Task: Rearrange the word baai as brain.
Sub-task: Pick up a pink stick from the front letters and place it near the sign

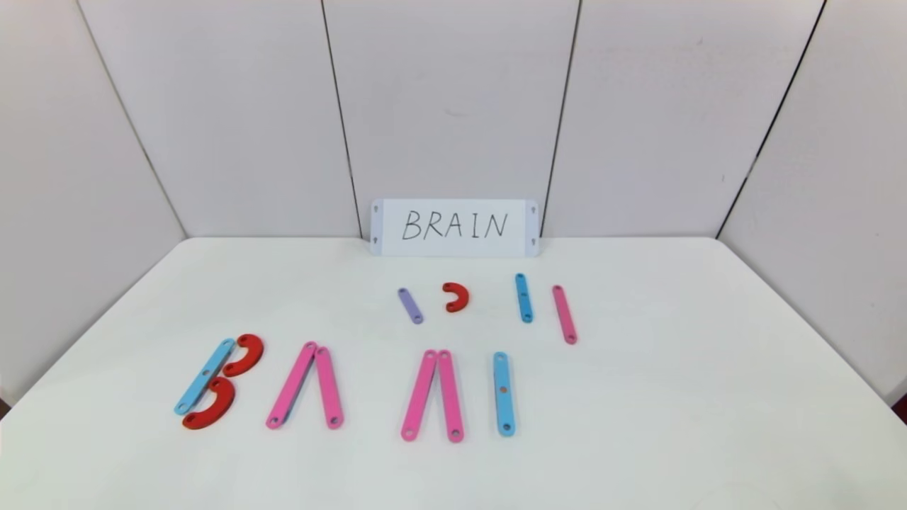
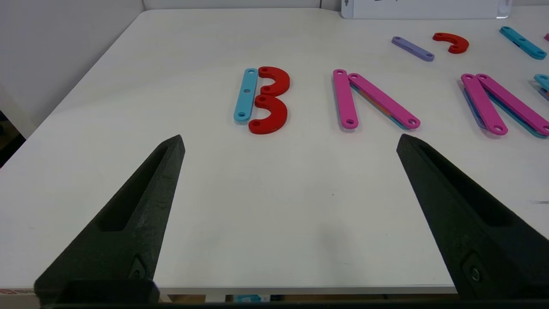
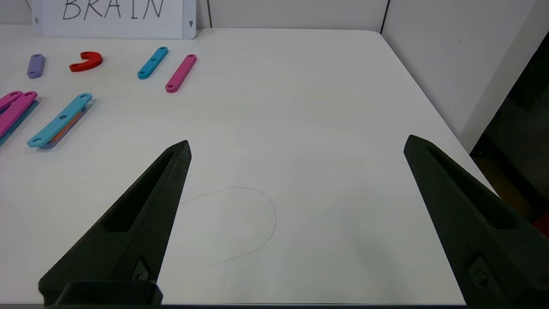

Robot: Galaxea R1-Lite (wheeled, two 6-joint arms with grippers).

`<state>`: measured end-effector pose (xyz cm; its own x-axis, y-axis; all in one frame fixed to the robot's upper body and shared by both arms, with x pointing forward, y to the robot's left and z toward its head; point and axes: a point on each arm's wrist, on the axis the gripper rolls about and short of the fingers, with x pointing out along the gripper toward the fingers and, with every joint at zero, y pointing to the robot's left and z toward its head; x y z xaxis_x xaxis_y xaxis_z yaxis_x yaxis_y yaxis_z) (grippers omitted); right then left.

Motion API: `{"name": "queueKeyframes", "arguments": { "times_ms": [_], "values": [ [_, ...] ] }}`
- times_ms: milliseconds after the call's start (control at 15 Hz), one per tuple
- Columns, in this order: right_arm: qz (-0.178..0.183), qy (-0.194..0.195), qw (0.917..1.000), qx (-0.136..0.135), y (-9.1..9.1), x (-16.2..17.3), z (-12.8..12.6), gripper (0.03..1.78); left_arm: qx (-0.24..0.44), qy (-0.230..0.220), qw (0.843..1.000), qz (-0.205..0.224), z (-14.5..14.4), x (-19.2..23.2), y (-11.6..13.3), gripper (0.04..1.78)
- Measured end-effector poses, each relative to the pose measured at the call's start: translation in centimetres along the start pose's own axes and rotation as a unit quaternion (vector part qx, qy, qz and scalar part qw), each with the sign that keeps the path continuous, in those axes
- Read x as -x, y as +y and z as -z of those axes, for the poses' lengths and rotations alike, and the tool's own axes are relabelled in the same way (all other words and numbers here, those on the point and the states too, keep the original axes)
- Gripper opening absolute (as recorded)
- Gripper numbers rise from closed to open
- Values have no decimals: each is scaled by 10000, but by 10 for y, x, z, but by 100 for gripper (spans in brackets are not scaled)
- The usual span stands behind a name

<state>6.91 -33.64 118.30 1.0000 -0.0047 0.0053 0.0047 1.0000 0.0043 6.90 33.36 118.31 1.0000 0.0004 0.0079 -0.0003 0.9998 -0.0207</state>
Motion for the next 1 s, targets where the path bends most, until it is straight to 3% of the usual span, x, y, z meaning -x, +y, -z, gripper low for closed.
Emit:
{"name": "queueKeyframes", "arguments": {
  "times_ms": [533, 733, 1000],
  "values": [
    [31, -31, 10000, 56, 0, 1, -3, 174, -29, -34, 10000, 9, -16, 5, 0, 174],
    [105, -243, 9996, 11, 0, 9, -30, 174, -25, -196, 9998, 35, -43, 9, -1, 174],
    [-31, -145, 9999, 13, 1, 23, -82, 173, -32, -155, 9998, 73, -79, 5, -2, 174]
  ]
}}
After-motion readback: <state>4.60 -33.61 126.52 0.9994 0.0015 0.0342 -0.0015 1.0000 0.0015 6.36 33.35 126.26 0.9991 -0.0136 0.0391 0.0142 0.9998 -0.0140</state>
